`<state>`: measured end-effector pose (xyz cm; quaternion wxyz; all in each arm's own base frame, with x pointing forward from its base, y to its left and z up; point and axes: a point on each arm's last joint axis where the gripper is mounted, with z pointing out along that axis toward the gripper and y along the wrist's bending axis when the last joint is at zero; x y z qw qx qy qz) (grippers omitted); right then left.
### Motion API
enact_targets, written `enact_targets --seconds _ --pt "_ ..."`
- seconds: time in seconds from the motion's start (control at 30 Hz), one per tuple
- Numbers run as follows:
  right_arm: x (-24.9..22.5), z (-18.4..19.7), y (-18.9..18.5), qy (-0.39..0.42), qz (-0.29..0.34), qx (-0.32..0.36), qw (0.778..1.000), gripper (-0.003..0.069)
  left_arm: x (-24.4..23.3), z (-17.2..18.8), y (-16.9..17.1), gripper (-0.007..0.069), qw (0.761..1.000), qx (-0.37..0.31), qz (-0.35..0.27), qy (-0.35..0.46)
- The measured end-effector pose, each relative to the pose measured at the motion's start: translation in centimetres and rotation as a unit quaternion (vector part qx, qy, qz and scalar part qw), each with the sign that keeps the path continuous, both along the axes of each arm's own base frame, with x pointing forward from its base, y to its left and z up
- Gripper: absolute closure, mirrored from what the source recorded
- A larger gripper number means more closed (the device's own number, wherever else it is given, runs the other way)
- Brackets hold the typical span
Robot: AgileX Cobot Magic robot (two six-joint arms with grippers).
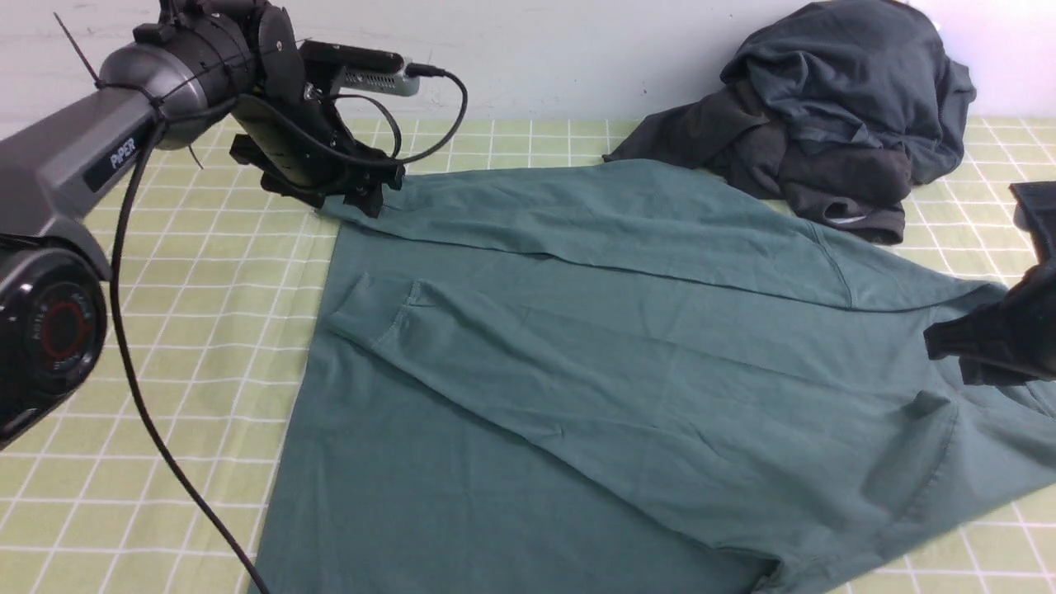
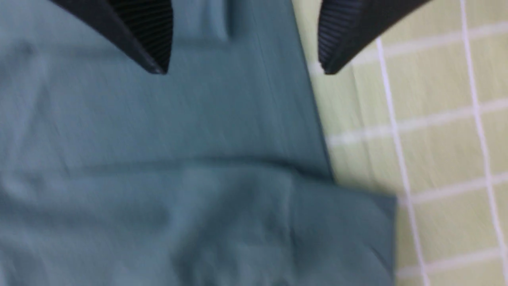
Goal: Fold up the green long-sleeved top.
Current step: Use the left arm to clamp the cuff farthest from it, then use the left arm to drag and drop the cuff onto the cuff closest to the left arm
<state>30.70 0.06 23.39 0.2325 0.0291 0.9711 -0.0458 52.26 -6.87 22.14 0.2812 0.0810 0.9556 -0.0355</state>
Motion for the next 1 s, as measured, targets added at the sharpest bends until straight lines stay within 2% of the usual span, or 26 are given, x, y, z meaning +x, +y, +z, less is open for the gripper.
enact_targets --seconds 0.2,0.3,0.37,0.5,0.57,0.63,0.67,0.73,0.9,0.97,1.0 --pt "-0.1 -0.1 0.4 0.008 0.016 0.015 1.000 0.0369 3.7 -3.8 3.2 0.0132 0.991 -0.075 0.111 -0.009" --pt "-0.2 -0.1 0.8 0.012 0.037 0.031 0.999 0.0369 4.9 -6.3 4.4 0.0132 0.986 -0.104 0.130 -0.009" --pt "-0.2 -0.2 1.2 0.015 0.050 0.048 0.997 0.0374 5.6 -6.8 4.6 0.0147 0.985 -0.111 0.126 -0.032" --pt "-0.3 -0.2 1.6 0.018 0.072 0.066 0.995 0.0382 6.0 -7.3 4.3 0.0247 0.987 -0.110 0.106 -0.051" --pt "-0.3 -0.2 1.8 0.019 0.087 0.069 0.994 0.0394 6.1 -7.5 3.8 0.0422 0.990 -0.106 0.078 -0.058" --pt "-0.3 -0.2 1.9 0.019 0.093 0.068 0.993 0.0405 6.1 -7.4 3.4 0.0547 0.992 -0.100 0.058 -0.059" --pt "-0.3 -0.2 1.9 0.021 0.095 0.067 0.993 0.0411 6.0 -7.1 3.2 0.0576 0.992 -0.097 0.048 -0.057" --pt "-0.4 -0.2 1.9 0.025 0.096 0.067 0.993 0.0426 5.8 -6.3 2.8 0.0588 0.994 -0.092 0.030 -0.048" --pt "-0.9 0.7 1.9 0.014 0.097 0.068 0.993 0.0456 4.3 -2.4 2.1 0.0588 0.996 -0.091 -0.006 -0.012" --pt "-1.5 2.2 1.8 -0.011 0.106 0.063 0.992 0.0474 2.9 2.6 1.7 0.0588 0.994 -0.104 -0.023 -0.028" --pt "-1.6 2.4 1.8 -0.015 0.106 0.062 0.992 0.0475 2.9 2.6 1.7 0.0588 0.994 -0.104 -0.023 -0.027"
